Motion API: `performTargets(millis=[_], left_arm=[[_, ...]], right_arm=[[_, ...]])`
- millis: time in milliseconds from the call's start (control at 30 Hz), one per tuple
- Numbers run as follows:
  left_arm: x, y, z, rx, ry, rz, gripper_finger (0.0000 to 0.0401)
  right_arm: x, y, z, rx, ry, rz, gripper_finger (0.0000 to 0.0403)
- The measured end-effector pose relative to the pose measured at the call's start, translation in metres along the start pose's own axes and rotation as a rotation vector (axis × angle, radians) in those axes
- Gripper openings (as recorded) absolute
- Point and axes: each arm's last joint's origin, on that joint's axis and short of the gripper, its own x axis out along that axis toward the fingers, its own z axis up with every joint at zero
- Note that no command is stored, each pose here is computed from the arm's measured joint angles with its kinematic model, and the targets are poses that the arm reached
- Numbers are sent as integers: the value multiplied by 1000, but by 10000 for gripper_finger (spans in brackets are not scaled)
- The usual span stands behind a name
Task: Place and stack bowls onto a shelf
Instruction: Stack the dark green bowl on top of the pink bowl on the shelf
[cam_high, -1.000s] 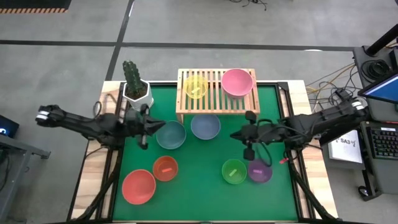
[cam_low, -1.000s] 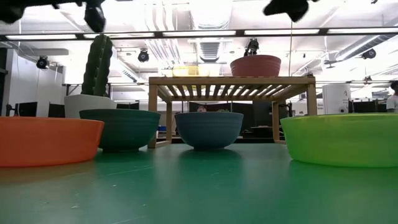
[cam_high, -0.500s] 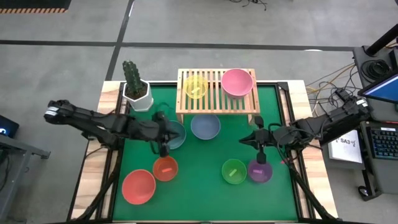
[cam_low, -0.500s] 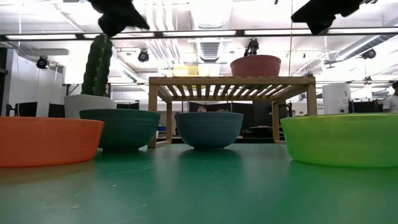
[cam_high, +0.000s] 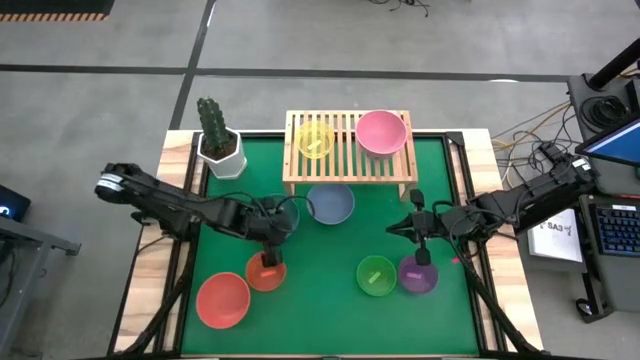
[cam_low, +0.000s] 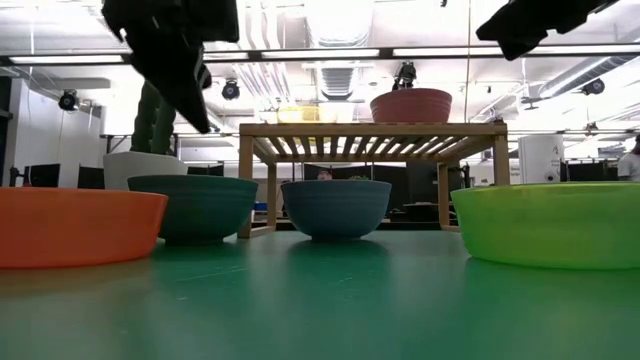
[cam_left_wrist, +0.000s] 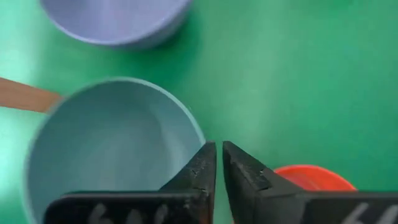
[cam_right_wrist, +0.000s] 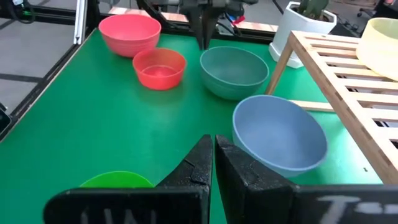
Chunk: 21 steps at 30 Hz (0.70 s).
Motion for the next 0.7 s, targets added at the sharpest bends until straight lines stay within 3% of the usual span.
performTargets(millis=[400, 533, 700], left_arm=[[37, -7, -4, 37, 108, 87, 172], [48, -9, -6, 48, 143, 104, 181], [62, -12, -9, 61, 189, 123, 153]], right_arm=[[0, 1, 0, -3, 0, 23, 9], [0, 0, 0, -5, 0, 23, 9], [0, 0, 0, -6, 0, 23, 9]])
